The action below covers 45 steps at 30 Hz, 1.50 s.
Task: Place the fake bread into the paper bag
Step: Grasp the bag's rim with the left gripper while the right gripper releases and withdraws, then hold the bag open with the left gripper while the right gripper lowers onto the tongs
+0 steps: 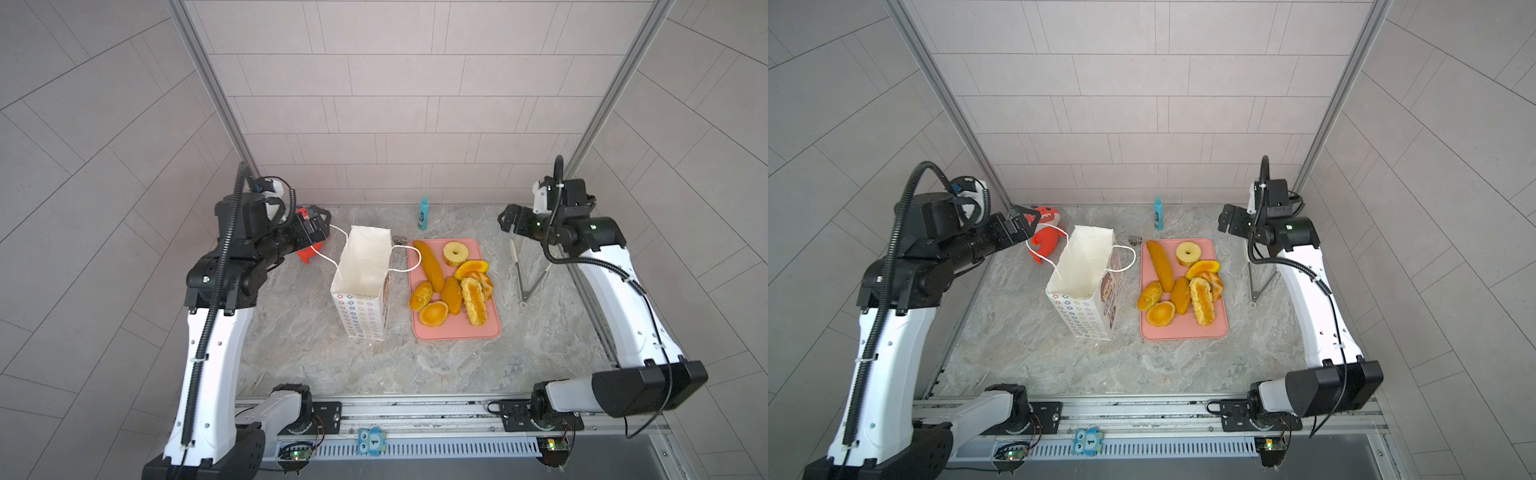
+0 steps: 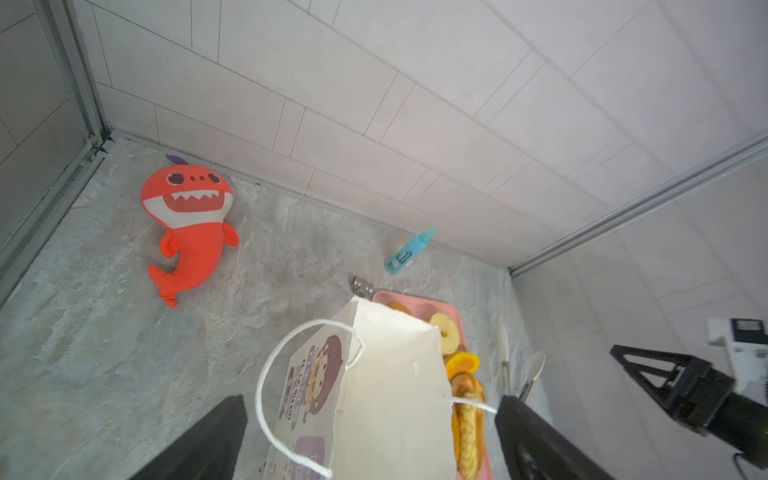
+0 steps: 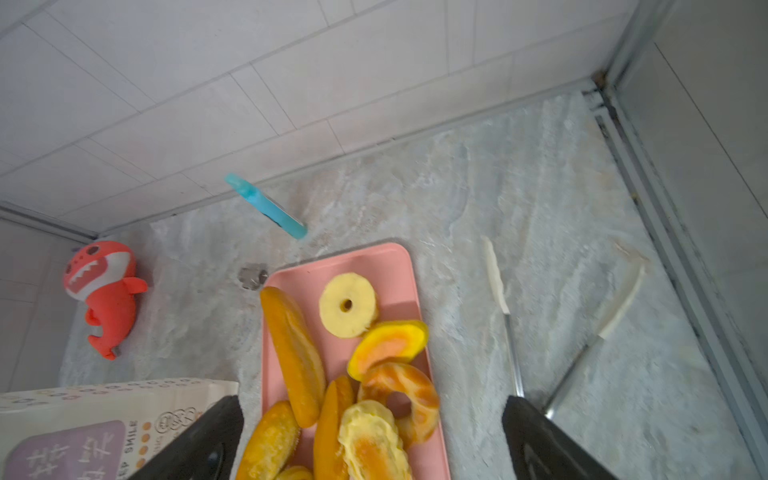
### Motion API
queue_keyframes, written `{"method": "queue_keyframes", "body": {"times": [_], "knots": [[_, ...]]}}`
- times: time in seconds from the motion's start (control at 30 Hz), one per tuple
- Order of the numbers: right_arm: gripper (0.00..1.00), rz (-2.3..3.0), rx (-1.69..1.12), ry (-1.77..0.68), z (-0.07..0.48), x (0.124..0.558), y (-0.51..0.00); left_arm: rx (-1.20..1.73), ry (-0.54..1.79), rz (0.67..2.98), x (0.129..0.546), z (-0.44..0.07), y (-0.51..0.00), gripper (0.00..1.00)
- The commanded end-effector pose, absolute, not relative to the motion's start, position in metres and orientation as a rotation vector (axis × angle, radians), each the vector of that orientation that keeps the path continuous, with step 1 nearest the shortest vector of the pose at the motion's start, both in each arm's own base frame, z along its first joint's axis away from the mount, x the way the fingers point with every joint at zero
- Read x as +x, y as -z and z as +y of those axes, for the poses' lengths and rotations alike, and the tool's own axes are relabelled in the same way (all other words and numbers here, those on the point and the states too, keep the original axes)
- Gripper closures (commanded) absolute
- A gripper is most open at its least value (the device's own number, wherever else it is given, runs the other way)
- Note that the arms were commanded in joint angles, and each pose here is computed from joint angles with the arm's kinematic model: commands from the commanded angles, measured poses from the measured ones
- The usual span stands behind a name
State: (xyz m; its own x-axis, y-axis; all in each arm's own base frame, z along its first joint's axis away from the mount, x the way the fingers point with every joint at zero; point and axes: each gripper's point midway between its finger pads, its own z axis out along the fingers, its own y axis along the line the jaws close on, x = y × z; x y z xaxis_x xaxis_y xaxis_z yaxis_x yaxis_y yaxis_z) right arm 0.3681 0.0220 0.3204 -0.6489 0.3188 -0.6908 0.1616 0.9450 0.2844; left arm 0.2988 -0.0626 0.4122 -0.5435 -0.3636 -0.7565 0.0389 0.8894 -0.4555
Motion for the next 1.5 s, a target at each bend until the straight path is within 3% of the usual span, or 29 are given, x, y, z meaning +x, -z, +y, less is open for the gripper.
{"method": "queue_keyframes", "body": {"times": [0.0, 0.17, 0.4, 0.7, 0.87, 1.1, 1.23, 1.33, 1.47], "knots": [[0.01, 2.343, 0.374, -0.159, 0.001, 0.328, -0.298, -0.148, 0.292, 2.252, 0.281, -0.054, -0.38, 0.0], [0.15, 2.453, 0.536, -0.02, -0.037, 0.286, -0.236, -0.101, 0.132, 2.377, 0.253, -0.039, -0.353, 0.0], [0.15, 2.453, 0.667, 0.017, -0.05, 0.262, -0.195, -0.044, 0.212, 2.471, 0.226, -0.05, -0.329, 0.0], [0.12, 2.473, 0.709, 0.031, -0.055, 0.272, -0.17, 0.006, 0.331, 2.525, 0.258, -0.084, -0.283, 0.01], [0.13, 2.486, 0.724, 0.033, -0.056, 0.28, -0.158, 0.029, 0.318, 2.505, 0.28, -0.094, -0.276, 0.07], [0.1, 2.432, 0.721, 0.088, -0.066, 0.284, -0.159, 0.022, 0.303, 2.519, 0.299, -0.101, -0.26, 0.38], [0.08, 2.436, 0.733, 0.104, -0.071, 0.288, -0.154, -0.003, 0.295, 2.508, 0.303, -0.1, -0.258, 0.68], [0.08, 2.456, 0.74, 0.103, -0.073, 0.293, -0.146, -0.023, 0.273, 2.498, 0.305, -0.096, -0.259, 0.85], [0.08, 2.494, 0.733, 0.09, -0.072, 0.302, -0.135, -0.052, 0.236, 2.481, 0.305, -0.089, -0.262, 0.96]]}}
